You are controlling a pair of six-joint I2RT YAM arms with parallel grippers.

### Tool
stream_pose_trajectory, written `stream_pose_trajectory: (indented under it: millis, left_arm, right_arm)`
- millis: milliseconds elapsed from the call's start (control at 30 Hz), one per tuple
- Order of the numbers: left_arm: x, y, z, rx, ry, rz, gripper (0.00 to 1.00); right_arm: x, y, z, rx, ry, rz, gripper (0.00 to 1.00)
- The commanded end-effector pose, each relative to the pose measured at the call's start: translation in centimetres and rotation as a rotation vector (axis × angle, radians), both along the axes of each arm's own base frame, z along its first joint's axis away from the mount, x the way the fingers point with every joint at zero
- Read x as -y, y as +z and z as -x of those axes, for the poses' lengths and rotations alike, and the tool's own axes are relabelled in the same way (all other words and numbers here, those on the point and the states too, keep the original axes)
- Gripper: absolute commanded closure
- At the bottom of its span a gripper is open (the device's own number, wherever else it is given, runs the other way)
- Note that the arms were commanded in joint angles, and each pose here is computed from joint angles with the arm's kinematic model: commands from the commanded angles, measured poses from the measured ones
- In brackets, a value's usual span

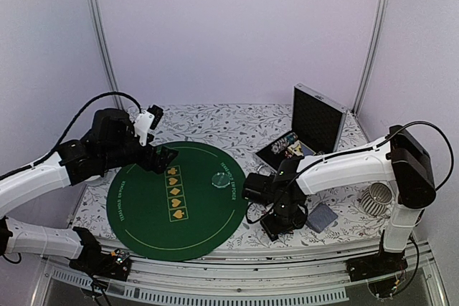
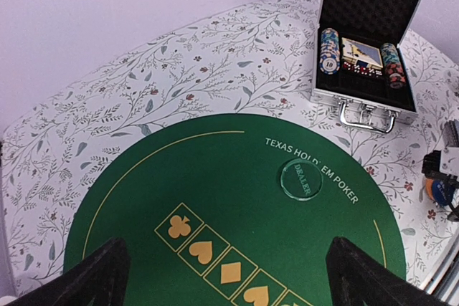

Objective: Distribute texas hold em gaming equipment
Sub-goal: Pick up the small blind button from the center of the board.

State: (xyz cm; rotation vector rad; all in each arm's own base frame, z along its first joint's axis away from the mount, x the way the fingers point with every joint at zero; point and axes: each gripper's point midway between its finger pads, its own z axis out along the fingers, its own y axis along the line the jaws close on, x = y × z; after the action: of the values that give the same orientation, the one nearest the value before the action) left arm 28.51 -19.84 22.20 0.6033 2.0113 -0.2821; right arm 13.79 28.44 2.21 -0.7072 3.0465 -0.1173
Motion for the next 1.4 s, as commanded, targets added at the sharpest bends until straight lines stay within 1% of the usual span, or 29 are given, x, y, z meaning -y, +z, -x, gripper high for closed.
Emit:
stream_pose_trajectory:
  millis: [0,67,100,200,500,800,1067,1367]
  left_arm:
    - [-0.2,-0.3,-0.2,0.004,0.005,0.000,0.02]
    - [-0.2,-0.2,-0.1,0.006,0.005,0.001,0.02]
    - [-0.2,-0.2,-0.1,0.005,0.005,0.002,0.02]
    - [-0.2,-0.1,-0.1,0.007,0.003,0.003,0.02]
    - [-0.2,-0.1,-0.1,0.008,0.004,0.004,0.02]
    - [-0.3,-0.1,-0.1,0.010,0.008,0.002,0.02]
    - [-0.3,-0.1,-0.1,0.008,0.006,0.003,0.02]
    - [-0.3,-0.2,-0.1,0.007,0.006,0.001,0.02]
  right_arm:
    - [0.6,0.4,-0.6,0.027,-0.004,0.037,0.39]
    - [0.6,0.8,-0.7,0.032,-0.001,0.045,0.37]
    - [0.7,0.9,-0.8,0.037,-0.001,0.050,0.34]
    - [0.6,1.3,-1.3,0.061,0.007,0.055,0.27]
    - [-0.2,0.2,-2.2,0.071,0.061,0.074,0.26]
    - [-0.1,-0.5,-2.6,0.056,0.073,0.066,0.37]
    - [0.4,-0.5,-2.1,0.040,0.064,0.067,0.53]
    - [0.5,0.2,-1.8,0.031,0.057,0.055,0.64]
